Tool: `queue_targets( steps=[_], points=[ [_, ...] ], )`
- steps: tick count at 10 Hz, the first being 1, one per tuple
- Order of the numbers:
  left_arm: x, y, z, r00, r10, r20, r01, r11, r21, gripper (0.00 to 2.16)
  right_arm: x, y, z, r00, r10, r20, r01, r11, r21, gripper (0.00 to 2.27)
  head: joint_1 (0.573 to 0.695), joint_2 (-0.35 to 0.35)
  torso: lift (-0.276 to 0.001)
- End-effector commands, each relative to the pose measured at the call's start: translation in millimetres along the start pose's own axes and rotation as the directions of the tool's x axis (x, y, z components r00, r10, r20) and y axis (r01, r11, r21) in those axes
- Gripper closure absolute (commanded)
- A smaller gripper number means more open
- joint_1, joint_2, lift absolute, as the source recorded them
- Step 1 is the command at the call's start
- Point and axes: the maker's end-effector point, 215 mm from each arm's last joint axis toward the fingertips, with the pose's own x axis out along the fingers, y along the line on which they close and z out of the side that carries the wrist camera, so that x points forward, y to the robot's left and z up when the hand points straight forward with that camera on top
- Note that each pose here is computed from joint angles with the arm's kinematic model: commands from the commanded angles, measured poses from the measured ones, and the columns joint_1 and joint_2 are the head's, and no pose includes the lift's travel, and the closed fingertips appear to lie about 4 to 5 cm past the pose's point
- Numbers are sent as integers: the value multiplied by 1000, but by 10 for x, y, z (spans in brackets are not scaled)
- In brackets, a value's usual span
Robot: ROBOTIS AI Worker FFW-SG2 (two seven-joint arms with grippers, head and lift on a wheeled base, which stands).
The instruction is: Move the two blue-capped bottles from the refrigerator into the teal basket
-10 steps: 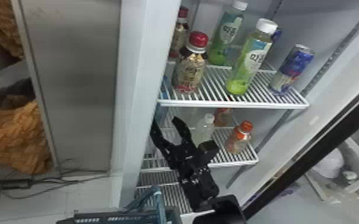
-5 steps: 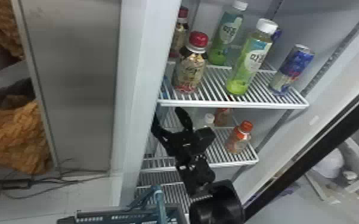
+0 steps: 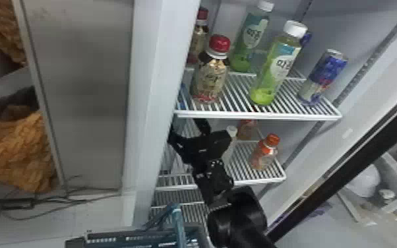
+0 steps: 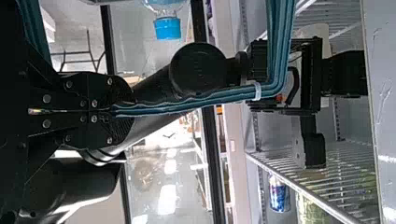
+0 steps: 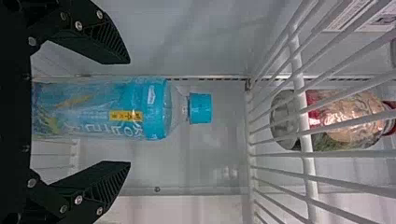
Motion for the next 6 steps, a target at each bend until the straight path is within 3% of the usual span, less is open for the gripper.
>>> queue_targets(
  steps=[1, 6],
  points=[
    [9, -1, 0, 1000, -1, -2, 1, 1000, 0, 1127, 53, -22, -18, 1000, -2, -8, 2, 1000, -10, 240, 695, -350, -157],
    [47, -14, 35, 1000, -9, -1, 9, 1000, 2, 1125, 246, 20, 2, 999, 17, -31, -18, 1000, -16, 242, 695, -350, -157]
  ],
)
